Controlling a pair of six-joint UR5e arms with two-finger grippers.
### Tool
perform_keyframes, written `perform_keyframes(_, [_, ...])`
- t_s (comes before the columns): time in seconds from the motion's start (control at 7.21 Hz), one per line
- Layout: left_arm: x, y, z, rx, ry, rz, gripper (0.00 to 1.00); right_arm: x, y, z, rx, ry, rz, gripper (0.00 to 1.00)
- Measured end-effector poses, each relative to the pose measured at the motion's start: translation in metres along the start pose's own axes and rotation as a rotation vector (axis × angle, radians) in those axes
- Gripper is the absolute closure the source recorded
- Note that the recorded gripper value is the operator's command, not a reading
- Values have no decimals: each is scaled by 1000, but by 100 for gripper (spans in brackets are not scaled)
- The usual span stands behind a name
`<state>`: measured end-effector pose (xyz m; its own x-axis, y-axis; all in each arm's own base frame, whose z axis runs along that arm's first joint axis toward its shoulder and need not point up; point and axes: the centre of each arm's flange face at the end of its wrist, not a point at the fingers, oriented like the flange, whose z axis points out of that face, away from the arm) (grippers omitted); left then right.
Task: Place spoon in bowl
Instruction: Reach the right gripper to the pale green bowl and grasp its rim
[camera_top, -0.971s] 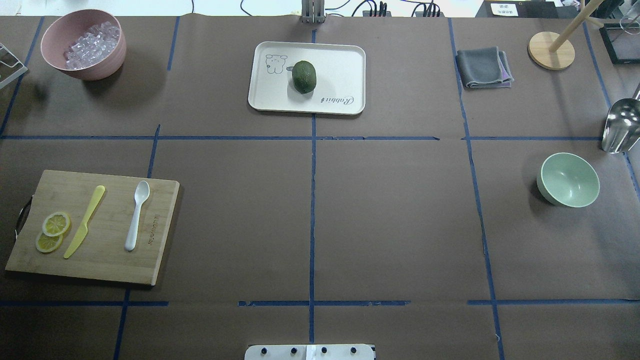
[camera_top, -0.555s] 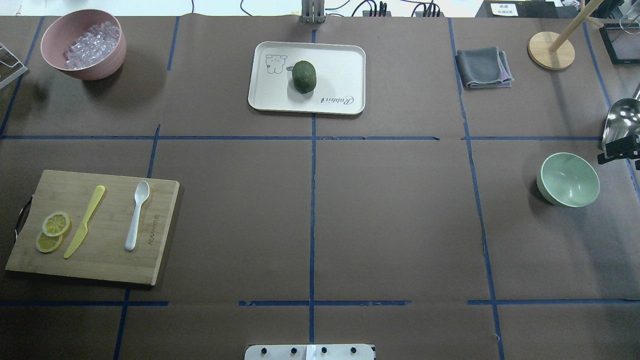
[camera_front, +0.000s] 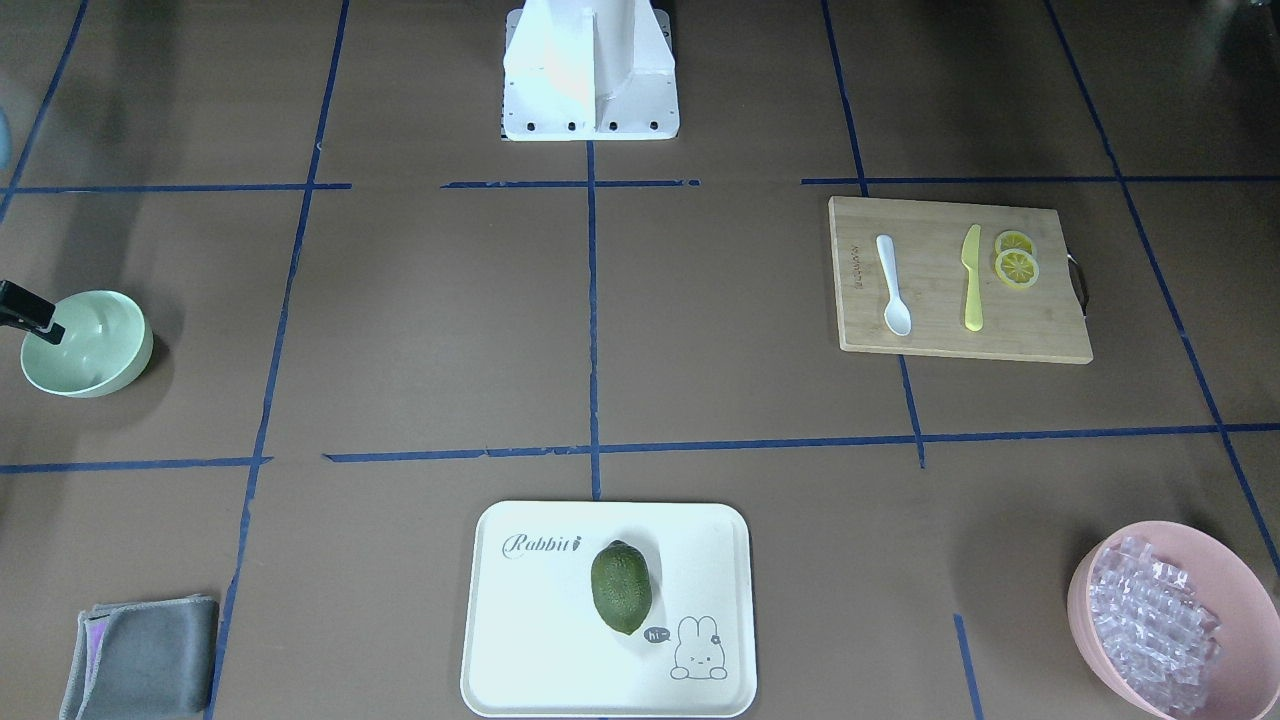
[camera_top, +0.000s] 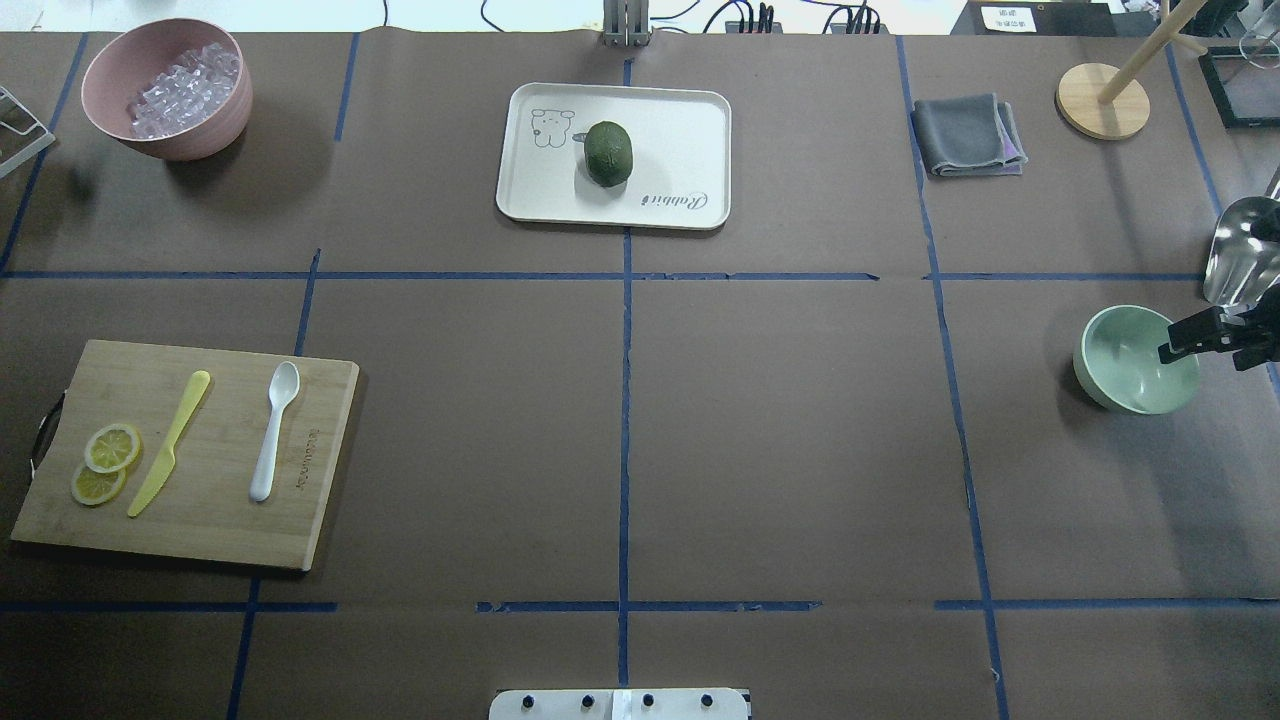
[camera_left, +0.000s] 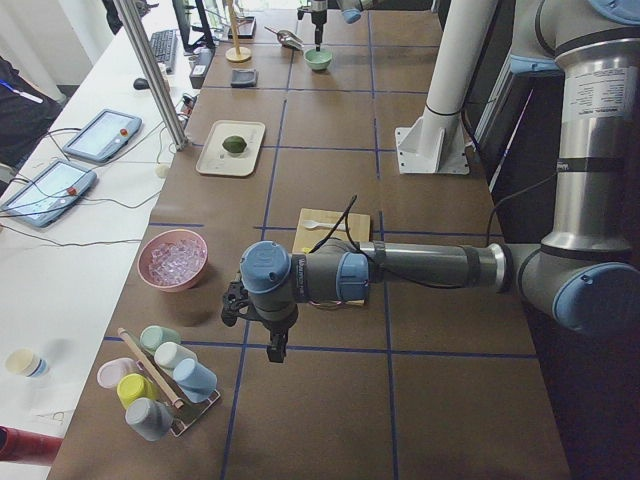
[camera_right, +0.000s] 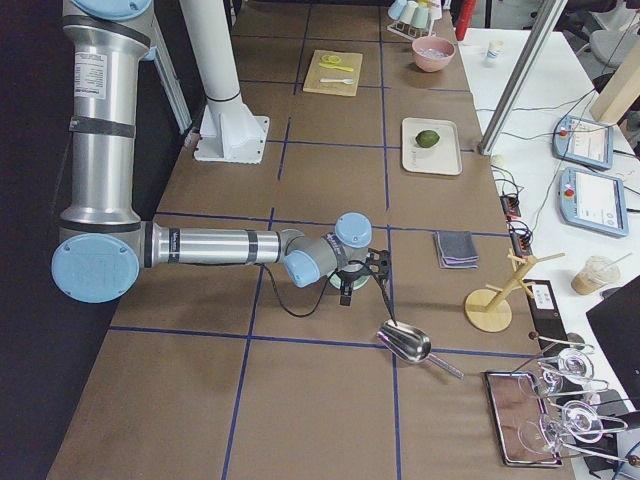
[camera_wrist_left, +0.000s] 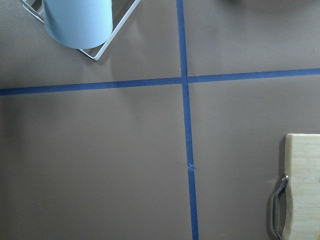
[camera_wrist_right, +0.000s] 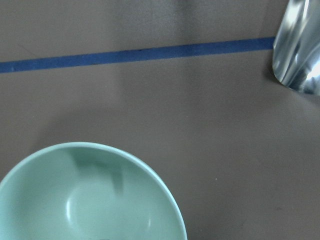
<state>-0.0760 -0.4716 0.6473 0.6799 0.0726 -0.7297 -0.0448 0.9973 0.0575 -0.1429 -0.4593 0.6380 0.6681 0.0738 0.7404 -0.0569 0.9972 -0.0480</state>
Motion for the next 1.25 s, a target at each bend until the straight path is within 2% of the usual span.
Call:
perform_keyframes(0.14, [0,0,0,0,0,1,0,-2,0,3,-6,1,-3,66])
perform_keyframes(0.28, [0,0,0,0,-1,1,0,-2,0,4,-8,1,-6,96])
perform_keyframes(0.42, [0,0,0,0,-1,1,0,-3,0,4,-6,-1,-12,100])
perform_keyframes(0.83, [0,0,0,0,1,0,0,-4,0,2,8,-23,-36,100])
perform_keyframes(0.97, [0,0,0,1,2,0,0,-11,-1,-9,18,-52,-44,100])
perform_keyframes(1.25, [1,0,0,1,5,0,0,-39,-5,-61,53,-148,-61,100])
